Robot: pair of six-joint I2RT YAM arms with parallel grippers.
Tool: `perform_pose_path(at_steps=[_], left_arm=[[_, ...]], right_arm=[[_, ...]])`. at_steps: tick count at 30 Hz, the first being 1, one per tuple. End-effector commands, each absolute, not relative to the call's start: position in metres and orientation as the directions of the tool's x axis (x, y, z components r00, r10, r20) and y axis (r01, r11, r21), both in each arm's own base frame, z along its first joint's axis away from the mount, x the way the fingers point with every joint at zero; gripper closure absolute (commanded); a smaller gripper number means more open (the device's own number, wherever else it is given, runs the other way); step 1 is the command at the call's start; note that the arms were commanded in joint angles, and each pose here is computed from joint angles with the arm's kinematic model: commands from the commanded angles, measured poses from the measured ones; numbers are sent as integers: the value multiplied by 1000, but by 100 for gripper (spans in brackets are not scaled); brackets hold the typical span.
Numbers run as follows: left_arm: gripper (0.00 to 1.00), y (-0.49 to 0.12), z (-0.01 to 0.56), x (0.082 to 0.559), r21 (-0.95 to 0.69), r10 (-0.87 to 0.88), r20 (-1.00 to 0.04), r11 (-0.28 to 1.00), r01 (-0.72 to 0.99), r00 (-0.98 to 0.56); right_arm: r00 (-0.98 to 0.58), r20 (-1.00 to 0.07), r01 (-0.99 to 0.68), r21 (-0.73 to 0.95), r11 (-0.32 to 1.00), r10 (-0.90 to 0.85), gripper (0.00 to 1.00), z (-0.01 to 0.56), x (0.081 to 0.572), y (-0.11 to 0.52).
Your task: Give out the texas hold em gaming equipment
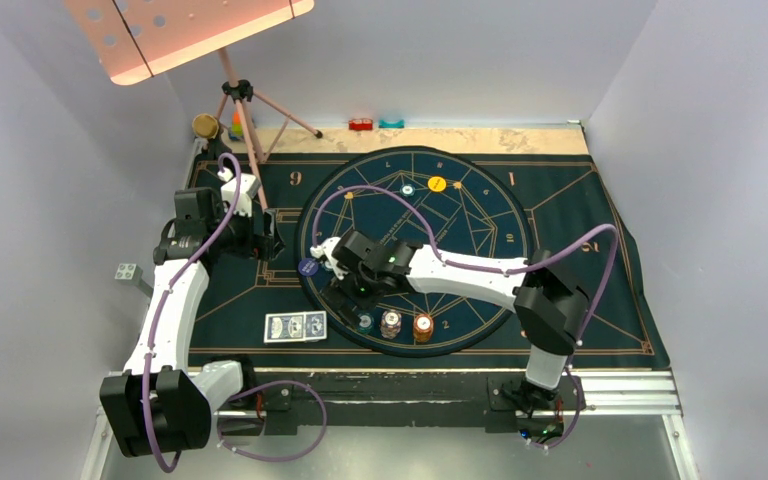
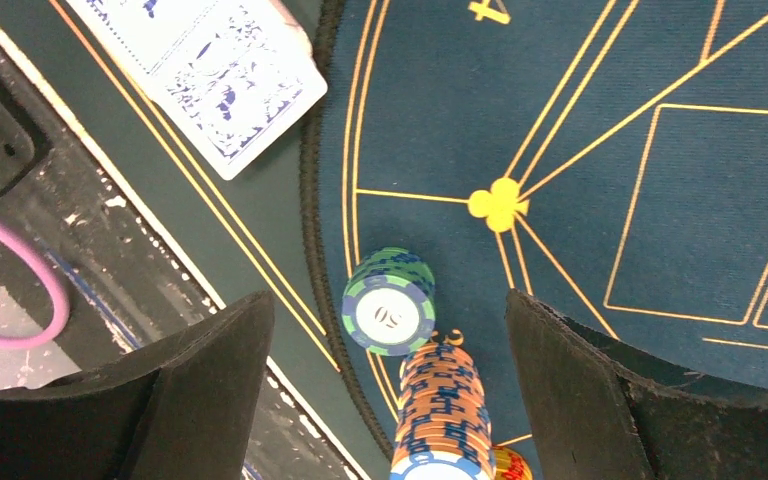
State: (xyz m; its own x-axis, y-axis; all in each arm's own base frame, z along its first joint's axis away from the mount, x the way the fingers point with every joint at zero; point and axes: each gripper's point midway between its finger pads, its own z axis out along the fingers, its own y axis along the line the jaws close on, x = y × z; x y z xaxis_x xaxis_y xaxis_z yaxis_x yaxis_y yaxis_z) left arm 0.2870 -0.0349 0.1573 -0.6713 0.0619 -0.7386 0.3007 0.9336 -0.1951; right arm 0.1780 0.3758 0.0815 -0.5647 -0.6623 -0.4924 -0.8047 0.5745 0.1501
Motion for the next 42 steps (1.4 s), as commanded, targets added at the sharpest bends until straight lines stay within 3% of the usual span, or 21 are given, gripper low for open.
perform_pose_path(at_steps=[1,13,31,42], left_arm=[[0,-31,168,292,-168,73,-767,936,309,-637],[0,-31,168,292,-167,72,-767,937,307,-637],[0,-30,169,292,-165,70,-769,939,303,-635],[0,-30,170,292,-163,67,-771,940,298,-633]], right_arm=[[-530,-484,-837,164,522,-697,11,78,165,381],[-518,-434,-842,107,529,-737,15,47,162,370],[-519,-403,-844,103,527,-753,43,30,160,367],[-505,-445,-848,99,520,-739,62,50,165,374]])
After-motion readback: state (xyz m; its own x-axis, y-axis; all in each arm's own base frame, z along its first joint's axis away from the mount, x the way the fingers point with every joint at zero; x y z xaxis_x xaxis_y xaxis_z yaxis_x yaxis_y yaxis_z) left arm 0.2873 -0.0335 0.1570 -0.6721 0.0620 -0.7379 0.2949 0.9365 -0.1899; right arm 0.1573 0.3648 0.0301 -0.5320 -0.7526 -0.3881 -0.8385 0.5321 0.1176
